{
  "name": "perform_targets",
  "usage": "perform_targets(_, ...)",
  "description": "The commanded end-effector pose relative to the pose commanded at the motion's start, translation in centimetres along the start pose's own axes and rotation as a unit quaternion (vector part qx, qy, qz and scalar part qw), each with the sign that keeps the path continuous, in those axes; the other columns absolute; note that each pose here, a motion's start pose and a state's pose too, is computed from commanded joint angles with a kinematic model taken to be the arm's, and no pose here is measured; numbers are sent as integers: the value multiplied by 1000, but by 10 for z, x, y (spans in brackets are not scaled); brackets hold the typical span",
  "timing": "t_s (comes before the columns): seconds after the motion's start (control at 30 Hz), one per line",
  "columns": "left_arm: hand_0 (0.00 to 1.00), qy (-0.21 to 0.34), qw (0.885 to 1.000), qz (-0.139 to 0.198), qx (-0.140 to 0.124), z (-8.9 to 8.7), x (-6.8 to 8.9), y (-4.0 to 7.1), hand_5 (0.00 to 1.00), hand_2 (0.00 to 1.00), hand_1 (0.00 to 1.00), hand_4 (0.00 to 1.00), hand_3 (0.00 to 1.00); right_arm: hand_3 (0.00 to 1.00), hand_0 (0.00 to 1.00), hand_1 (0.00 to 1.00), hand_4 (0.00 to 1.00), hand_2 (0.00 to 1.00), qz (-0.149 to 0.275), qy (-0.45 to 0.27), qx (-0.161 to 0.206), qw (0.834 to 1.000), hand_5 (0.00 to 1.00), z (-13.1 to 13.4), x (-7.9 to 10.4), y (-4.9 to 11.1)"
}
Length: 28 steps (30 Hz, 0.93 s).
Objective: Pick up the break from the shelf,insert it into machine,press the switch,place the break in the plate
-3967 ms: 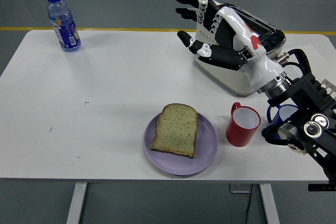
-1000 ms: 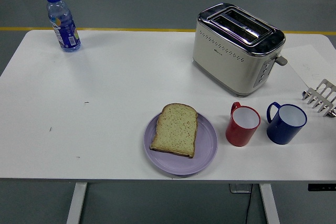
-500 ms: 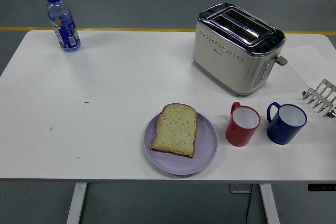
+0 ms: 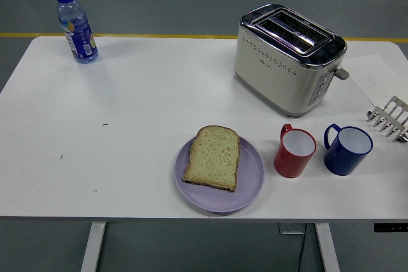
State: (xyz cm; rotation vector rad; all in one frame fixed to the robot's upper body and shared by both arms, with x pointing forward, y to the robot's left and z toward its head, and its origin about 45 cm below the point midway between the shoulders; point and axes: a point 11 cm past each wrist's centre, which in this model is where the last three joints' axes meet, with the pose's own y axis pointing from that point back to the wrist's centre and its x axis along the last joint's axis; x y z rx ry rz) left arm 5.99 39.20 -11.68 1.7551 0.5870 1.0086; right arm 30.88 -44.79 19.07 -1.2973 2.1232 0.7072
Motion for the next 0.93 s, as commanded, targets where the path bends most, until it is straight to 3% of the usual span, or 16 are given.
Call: perform_targets(0.93,599,-10,1000,10,-10,13,11,1,954,457,465,275,544,631,686,642,538,683,-7,-28,29,999,285,-14,-4,-2)
